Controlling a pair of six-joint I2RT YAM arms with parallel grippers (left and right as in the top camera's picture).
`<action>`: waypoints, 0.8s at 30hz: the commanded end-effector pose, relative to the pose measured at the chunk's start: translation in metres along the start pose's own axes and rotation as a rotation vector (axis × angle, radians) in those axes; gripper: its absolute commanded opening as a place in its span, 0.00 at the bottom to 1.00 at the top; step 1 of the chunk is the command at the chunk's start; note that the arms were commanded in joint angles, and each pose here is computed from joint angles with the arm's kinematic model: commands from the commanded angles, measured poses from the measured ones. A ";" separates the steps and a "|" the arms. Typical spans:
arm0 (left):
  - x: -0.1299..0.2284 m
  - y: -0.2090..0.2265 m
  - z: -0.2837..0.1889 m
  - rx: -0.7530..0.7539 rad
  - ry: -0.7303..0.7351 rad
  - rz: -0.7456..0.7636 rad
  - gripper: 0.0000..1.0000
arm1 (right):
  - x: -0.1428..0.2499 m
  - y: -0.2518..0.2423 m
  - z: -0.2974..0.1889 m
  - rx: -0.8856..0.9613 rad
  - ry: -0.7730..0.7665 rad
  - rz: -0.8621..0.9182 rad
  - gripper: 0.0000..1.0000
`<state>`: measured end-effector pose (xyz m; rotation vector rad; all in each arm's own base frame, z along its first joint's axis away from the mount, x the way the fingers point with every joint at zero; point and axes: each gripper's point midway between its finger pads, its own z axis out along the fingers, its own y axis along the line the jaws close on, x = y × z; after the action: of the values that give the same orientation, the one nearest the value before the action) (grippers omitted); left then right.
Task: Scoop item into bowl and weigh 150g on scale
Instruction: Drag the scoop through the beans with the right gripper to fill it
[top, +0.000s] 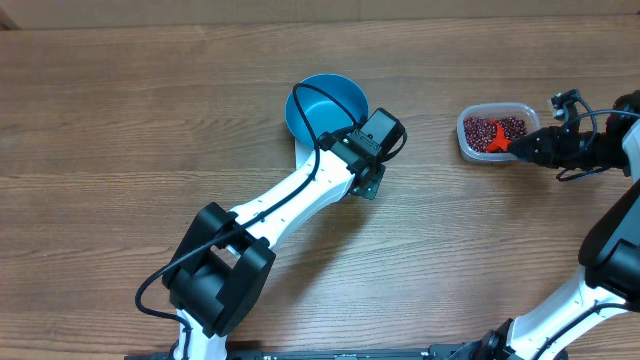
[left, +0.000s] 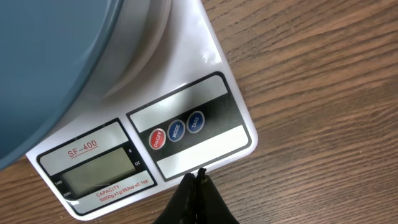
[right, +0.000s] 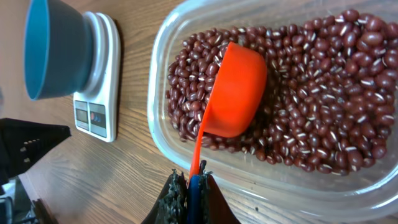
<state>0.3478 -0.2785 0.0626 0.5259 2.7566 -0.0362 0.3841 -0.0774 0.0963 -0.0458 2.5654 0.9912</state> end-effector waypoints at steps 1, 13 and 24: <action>0.005 -0.002 0.003 0.006 0.019 0.015 0.04 | -0.011 0.008 -0.005 -0.067 -0.067 -0.014 0.04; 0.007 -0.001 0.003 0.003 0.030 0.016 0.04 | -0.011 -0.003 -0.019 -0.066 -0.111 0.023 0.03; 0.008 0.000 0.002 0.003 0.033 0.008 0.04 | -0.012 -0.004 -0.032 -0.104 -0.161 0.061 0.04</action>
<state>0.3436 -0.2748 0.0609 0.5323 2.7764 -0.0188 0.3819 -0.1028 0.1123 0.0828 2.4340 1.0679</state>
